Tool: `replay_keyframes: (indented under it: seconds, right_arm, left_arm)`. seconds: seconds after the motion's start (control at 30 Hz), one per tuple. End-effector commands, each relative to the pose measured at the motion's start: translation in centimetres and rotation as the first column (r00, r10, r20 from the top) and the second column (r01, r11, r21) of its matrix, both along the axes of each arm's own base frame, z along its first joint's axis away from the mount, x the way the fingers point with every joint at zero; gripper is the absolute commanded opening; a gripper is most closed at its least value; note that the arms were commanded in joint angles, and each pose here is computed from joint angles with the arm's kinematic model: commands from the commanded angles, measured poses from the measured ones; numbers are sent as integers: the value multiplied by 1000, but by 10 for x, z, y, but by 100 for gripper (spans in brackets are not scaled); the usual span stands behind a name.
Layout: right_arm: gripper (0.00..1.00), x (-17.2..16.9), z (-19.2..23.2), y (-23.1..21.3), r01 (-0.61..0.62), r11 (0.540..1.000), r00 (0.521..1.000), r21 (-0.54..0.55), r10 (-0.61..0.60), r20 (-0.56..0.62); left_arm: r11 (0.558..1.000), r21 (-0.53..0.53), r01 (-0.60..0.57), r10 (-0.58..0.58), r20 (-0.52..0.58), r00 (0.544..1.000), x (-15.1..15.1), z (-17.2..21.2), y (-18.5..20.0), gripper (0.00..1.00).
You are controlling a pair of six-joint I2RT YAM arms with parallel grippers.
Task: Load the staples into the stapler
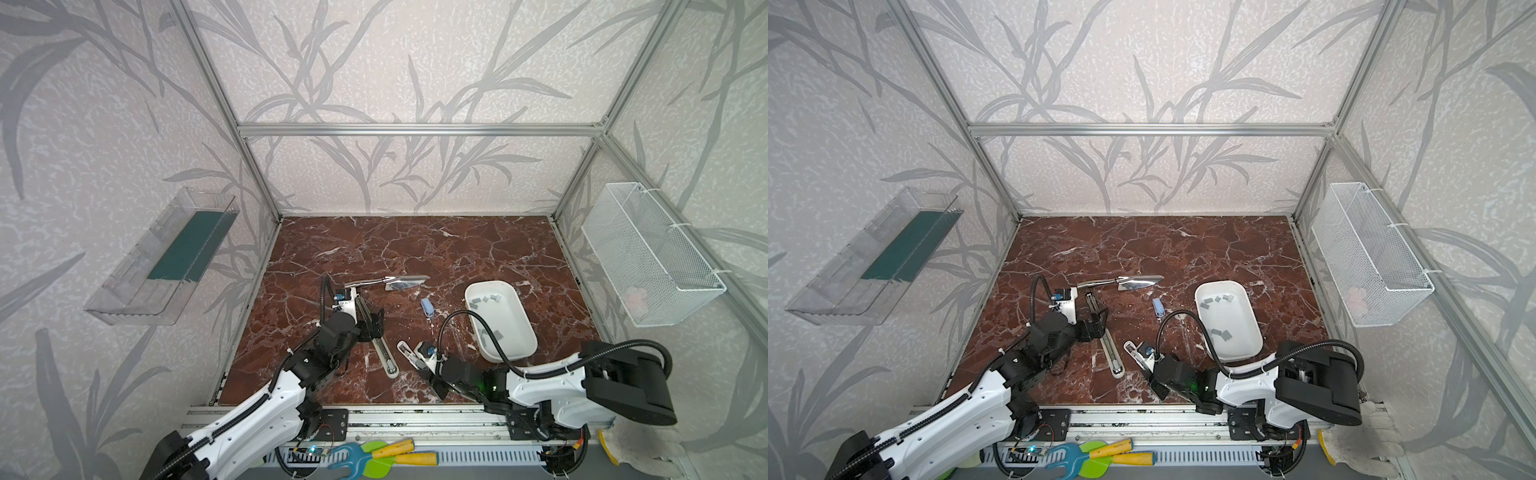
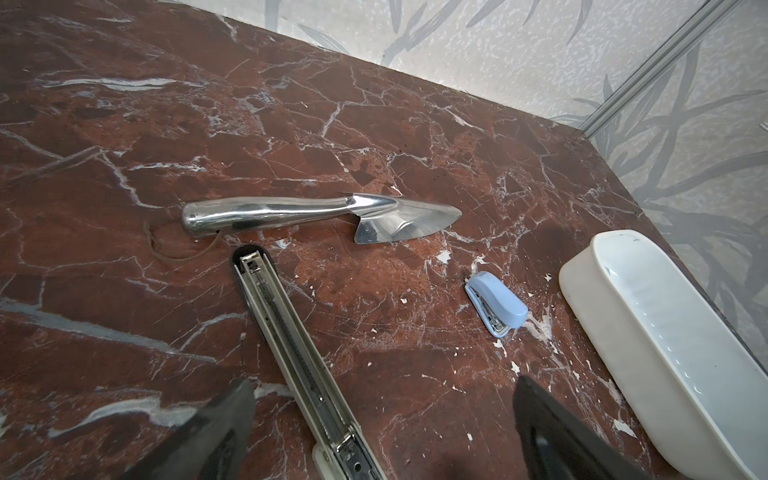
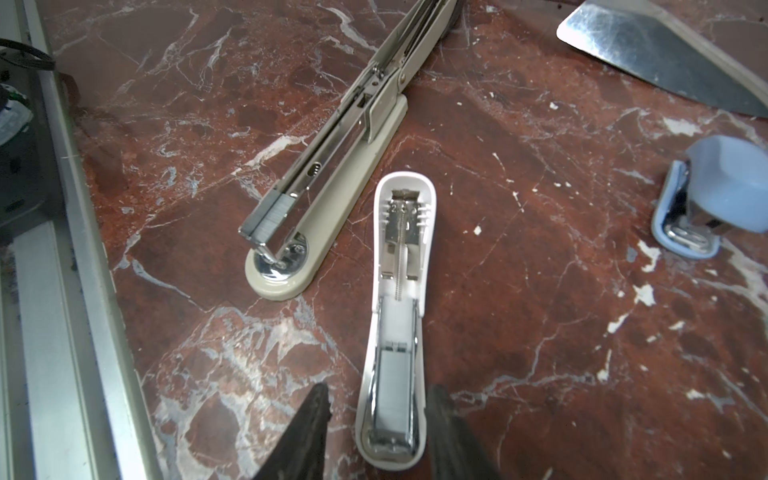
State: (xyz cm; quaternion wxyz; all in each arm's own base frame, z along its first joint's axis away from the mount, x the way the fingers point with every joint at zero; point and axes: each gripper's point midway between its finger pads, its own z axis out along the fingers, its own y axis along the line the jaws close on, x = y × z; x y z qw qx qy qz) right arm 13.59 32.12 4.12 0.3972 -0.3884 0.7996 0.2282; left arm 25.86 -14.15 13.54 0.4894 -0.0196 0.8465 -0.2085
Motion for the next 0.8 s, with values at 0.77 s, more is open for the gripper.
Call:
replay_keyframes:
  seconds: [0.77]
  right_arm:
    - [19, 14, -9, 4, 73, 997, 997, -7, -73, 37]
  left_arm:
    - [991, -66, 119, -118, 11, 993, 5, 10, -33, 94]
